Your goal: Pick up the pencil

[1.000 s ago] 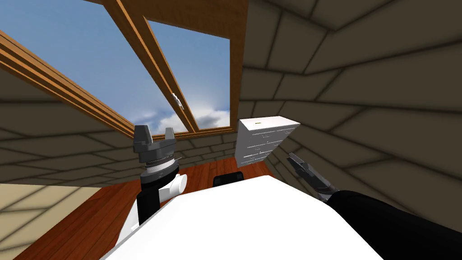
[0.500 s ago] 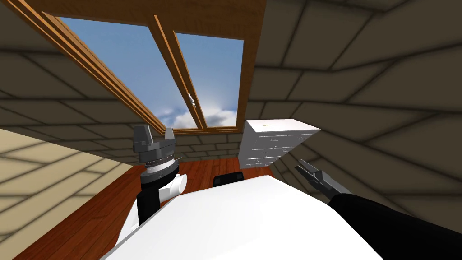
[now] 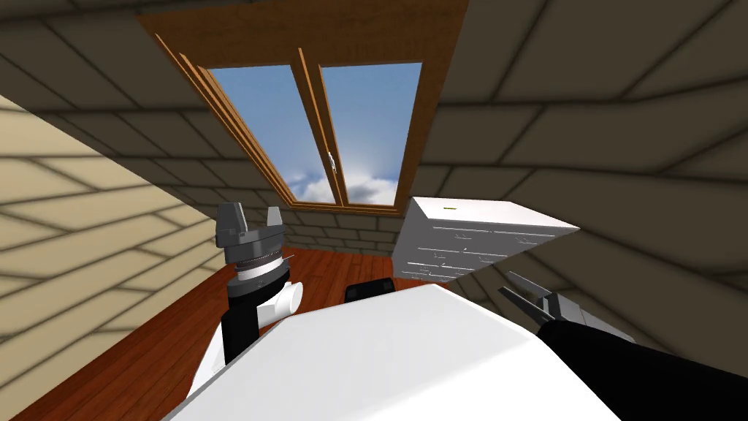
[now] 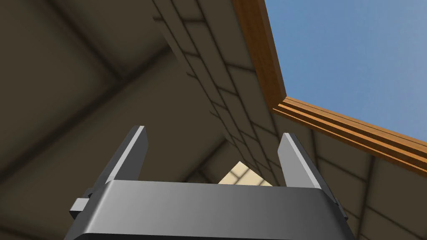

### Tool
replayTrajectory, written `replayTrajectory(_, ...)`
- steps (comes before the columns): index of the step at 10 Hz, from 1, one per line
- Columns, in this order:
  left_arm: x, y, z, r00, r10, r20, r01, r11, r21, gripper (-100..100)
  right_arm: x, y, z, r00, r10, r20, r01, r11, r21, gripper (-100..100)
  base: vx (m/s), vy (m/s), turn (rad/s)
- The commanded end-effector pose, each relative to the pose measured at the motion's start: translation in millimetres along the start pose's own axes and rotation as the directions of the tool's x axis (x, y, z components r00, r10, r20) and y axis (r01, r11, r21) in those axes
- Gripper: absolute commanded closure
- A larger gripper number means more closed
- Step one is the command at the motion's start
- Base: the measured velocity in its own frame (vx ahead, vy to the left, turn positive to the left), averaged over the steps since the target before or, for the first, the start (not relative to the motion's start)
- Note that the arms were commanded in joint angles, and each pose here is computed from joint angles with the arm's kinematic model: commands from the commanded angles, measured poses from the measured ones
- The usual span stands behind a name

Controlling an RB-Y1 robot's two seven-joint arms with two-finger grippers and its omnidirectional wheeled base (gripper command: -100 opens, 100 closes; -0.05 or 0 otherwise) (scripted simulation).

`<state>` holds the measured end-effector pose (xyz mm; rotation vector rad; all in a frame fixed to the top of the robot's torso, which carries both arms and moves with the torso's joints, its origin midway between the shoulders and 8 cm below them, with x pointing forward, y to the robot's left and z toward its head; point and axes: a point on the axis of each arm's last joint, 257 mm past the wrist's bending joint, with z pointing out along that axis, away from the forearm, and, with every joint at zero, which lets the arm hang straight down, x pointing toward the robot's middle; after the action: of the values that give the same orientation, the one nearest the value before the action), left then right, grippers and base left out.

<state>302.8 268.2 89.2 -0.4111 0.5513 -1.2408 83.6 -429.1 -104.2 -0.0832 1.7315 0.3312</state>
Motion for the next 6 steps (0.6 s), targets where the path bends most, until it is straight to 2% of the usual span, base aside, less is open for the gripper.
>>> replayTrajectory(1,0.0,0,0.0,1.0,0.0,0.0,0.0,1.0,0.0,0,1,-1,-11.6,0.999,-0.021,-0.048,0.021,1.0,0.007,-100,-0.007,-0.028,0.212)
replayTrajectory(2,-0.1,0,-0.1,1.0,0.0,0.0,0.0,1.0,0.0,0,3,-1,-24.7,0.992,-0.053,-0.112,0.054,0.999,0.002,-100,-0.012,-0.023,0.407)
replayTrajectory(3,0.0,0,0.0,1.0,0.0,0.0,0.0,1.0,0.0,0,2,-2,-29.0,0.99,-0.057,-0.127,0.059,0.998,0.01,-100,-0.013,-0.029,0.204)
replayTrajectory(4,-0.1,0,-0.1,1.0,0.0,0.0,0.0,1.0,0.0,0,2,-2,-42.3,0.978,-0.088,-0.192,0.09,0.996,0.002,-100,-0.012,-0.027,0.308)
replayTrajectory(5,0.0,0,0.0,1.0,0.0,0.0,0.0,1.0,0.0,0,1,-3,-45.9,0.975,-0.09,-0.204,0.094,0.996,0.009,-100,-0.011,-0.03,0.216)
replayTrajectory(6,-0.1,0,-0.1,1.0,0.0,0.0,0.0,1.0,0.0,0,1,-3,-58.8,0.956,-0.118,-0.267,0.122,0.993,-0.001,-100,-0.017,-0.03,0.366)
